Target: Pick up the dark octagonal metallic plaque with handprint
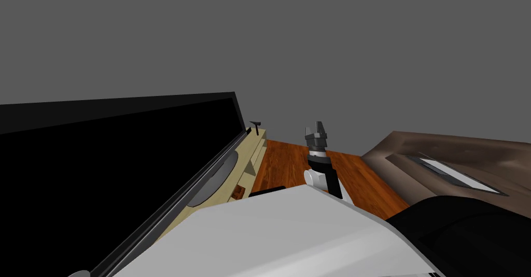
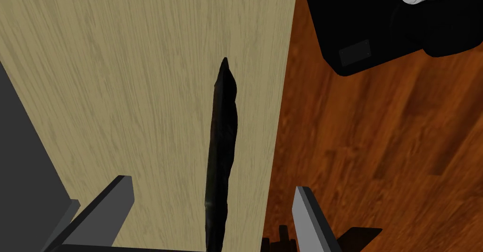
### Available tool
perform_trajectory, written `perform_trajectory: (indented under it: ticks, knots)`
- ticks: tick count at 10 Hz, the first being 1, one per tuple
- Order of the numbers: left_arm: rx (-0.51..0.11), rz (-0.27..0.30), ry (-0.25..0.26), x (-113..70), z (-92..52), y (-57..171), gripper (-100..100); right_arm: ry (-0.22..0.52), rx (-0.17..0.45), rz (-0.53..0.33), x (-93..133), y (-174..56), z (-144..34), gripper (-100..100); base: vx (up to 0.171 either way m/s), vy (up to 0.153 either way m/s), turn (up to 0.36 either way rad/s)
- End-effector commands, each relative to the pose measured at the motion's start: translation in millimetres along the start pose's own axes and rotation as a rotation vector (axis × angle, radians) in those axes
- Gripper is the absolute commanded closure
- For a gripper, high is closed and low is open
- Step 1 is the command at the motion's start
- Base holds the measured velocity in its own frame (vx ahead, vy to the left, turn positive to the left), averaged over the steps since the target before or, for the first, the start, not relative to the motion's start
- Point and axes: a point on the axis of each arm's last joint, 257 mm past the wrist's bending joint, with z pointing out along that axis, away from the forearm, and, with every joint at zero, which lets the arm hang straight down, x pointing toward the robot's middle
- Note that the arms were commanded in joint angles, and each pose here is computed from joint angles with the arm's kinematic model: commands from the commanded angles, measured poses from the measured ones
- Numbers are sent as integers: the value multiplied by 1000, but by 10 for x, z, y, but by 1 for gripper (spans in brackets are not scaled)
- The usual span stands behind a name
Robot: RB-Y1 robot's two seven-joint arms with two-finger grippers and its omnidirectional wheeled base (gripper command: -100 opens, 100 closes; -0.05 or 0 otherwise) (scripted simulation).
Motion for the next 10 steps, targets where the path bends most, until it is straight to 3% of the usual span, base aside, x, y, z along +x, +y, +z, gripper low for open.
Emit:
perform_trajectory:
  ticks: [1, 4, 5, 6, 10]
  knots:
    - [0, -1, 1, 10, 100, -10, -100, 0, 0, 0, 0, 0, 0, 0, 0, 0, 0]
    - [0, -1, 2, 24, 249, -20, -100, 0, 0, 0, 0, 0, 0, 0, -13, -1, -4]
    - [-1, -1, 2, 20, 213, -13, -100, 0, 0, 0, 0, 0, 0, 0, -6, 1, -1]
    - [1, -1, 2, 23, 219, -17, 100, 0, 0, 0, 0, 0, 0, 0, 0, 0, 0]
    - [-5, -12, 3, 13, 224, -1, 100, 0, 0, 0, 0, 0, 0, 0, 1, 0, 5]
